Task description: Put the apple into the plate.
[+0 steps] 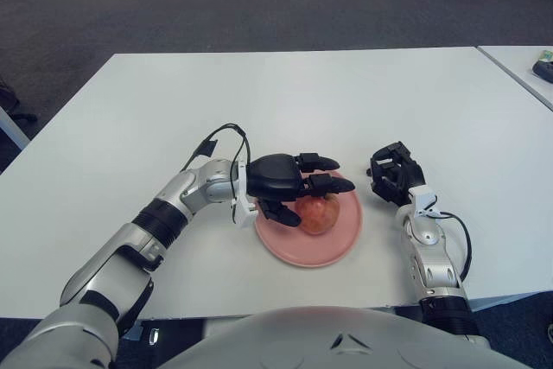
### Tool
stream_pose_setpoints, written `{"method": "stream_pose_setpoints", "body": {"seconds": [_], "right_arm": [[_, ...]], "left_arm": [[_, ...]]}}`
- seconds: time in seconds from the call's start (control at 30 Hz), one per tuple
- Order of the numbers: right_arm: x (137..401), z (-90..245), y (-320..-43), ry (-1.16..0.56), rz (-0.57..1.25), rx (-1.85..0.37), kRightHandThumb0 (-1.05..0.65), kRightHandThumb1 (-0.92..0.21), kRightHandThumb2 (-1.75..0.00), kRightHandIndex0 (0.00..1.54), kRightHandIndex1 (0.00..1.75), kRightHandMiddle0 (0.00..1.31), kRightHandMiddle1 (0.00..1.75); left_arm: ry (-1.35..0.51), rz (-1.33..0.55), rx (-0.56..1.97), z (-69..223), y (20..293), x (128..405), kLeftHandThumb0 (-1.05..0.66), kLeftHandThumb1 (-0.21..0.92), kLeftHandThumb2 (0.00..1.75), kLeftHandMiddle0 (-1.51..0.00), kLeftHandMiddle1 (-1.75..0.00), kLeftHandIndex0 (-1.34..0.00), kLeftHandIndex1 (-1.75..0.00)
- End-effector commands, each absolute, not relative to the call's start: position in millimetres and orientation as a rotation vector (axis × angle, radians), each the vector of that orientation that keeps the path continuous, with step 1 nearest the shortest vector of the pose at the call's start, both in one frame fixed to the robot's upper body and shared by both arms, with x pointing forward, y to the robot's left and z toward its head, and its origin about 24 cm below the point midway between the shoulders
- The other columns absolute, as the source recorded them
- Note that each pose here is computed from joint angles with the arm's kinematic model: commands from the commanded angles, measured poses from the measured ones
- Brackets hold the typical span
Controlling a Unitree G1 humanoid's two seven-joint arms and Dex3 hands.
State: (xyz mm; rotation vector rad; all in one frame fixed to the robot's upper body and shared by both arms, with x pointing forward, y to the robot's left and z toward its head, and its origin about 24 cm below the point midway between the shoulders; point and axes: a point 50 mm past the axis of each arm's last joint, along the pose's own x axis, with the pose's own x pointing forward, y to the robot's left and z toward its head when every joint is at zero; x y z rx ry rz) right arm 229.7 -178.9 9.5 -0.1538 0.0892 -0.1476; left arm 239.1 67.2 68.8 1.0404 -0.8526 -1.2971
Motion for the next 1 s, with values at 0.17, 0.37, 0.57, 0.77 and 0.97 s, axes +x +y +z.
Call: {"method": "stream_pose_setpoints", "body": {"seconds": [0.17, 0.37, 0.57, 0.77, 0.97], "right_arm": [[224, 2, -181, 0.162, -0.162, -0.208, -0.37, -0.76, -0.76, 0.45, 1.39, 0.28, 1.75], [224, 3, -180, 0.160, -0.167, -0.206, -0.37, -0.75, -0.77, 0.45, 1.39, 0.29, 1.75], [223, 4, -180, 0.159, -0.167, -0.191, -0.37, -0.72, -0.81, 0.44, 1.40, 0.31, 1.75], [222, 5, -180, 0.154, -0.166, -0.198, -0.37, -0.73, -0.80, 0.41, 1.39, 0.30, 1.75], [223, 5, -180, 0.133, -0.149, -0.179, -0.37, -0.73, -0.80, 0.44, 1.37, 0.30, 1.75]], "left_arm": [[-0.848, -1.247, 0.965, 73, 70, 242, -1.05, 0.92, 1.13, 0.00, 0.00, 0.00, 0.00], [-0.803, -1.226, 0.883, 74, 73, 244, -1.05, 0.92, 1.09, 0.00, 0.00, 0.00, 0.00], [-0.792, -1.165, 0.818, 79, 80, 251, -1.04, 0.92, 1.05, 0.00, 0.00, 0.00, 0.00], [-0.748, -1.045, 0.767, 85, 96, 264, -1.03, 0.92, 1.06, 0.00, 0.00, 0.00, 0.00], [-0.646, -0.852, 0.634, 82, 127, 278, -1.00, 0.92, 1.11, 0.00, 0.00, 0.00, 0.00]]}}
